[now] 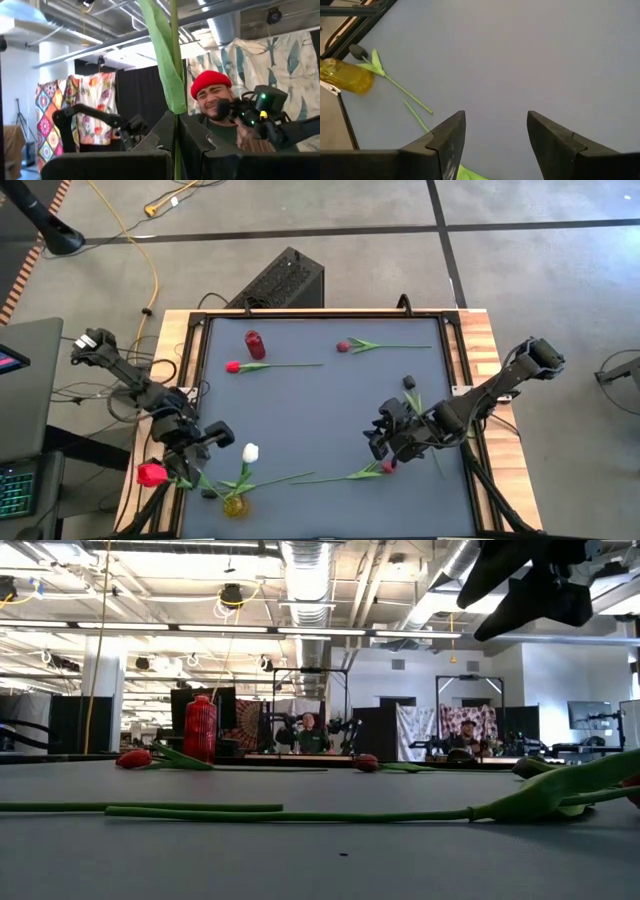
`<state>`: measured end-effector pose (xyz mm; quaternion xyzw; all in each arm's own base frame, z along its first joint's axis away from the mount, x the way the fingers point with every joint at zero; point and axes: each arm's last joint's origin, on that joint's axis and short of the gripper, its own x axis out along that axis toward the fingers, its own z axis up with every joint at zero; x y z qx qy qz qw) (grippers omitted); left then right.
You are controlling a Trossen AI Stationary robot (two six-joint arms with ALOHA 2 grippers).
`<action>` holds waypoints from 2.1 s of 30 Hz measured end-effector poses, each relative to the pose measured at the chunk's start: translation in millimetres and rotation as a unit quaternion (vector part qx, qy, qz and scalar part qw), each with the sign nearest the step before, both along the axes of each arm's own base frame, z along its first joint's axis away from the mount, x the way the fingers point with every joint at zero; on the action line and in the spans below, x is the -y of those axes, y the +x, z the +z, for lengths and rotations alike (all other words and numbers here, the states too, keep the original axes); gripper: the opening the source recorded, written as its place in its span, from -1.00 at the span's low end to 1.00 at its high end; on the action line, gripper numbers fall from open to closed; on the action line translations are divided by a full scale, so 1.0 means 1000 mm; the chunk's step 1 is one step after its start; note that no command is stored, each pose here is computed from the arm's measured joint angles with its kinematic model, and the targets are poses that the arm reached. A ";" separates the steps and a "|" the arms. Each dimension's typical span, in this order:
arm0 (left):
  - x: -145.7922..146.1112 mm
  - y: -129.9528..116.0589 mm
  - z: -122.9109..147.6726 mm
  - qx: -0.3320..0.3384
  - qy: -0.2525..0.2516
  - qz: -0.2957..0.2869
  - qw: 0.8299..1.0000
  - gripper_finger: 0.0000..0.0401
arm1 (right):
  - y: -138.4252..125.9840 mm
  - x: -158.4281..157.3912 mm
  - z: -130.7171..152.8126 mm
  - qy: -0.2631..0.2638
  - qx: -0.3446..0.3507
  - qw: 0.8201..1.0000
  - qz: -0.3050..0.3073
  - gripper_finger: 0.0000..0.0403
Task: Sort flowers into vase by color
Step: Put the bottom left red tulip into the yellow vase
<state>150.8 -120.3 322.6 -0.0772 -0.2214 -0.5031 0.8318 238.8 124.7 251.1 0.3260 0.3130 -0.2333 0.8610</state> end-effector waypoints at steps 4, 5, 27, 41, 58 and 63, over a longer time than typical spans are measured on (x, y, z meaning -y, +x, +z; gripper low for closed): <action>0.008 0.007 -0.008 -0.021 0.010 0.000 1.000 -1.00 | -0.002 -0.004 0.000 -0.004 0.003 1.000 0.004 0.19; 0.009 0.008 -0.010 -0.026 0.013 -0.001 1.000 -1.00 | -0.003 -0.005 0.000 -0.005 0.003 1.000 0.007 0.19; 0.005 0.000 -0.042 -0.059 -0.031 -0.006 0.998 -1.00 | -0.004 -0.005 0.000 -0.034 -0.006 0.999 0.030 0.19; 0.002 -0.006 -0.070 -0.073 -0.074 0.026 0.994 -1.00 | -0.002 -0.003 0.000 -0.033 -0.006 0.999 0.025 0.19; 0.009 -0.002 -0.094 -0.135 -0.134 0.043 0.981 -1.00 | -0.002 -0.003 0.000 -0.035 -0.007 0.999 0.026 0.19; 0.014 -0.001 -0.099 -0.134 -0.123 0.045 0.982 -1.00 | -0.002 -0.003 0.000 -0.036 -0.007 0.999 0.027 0.19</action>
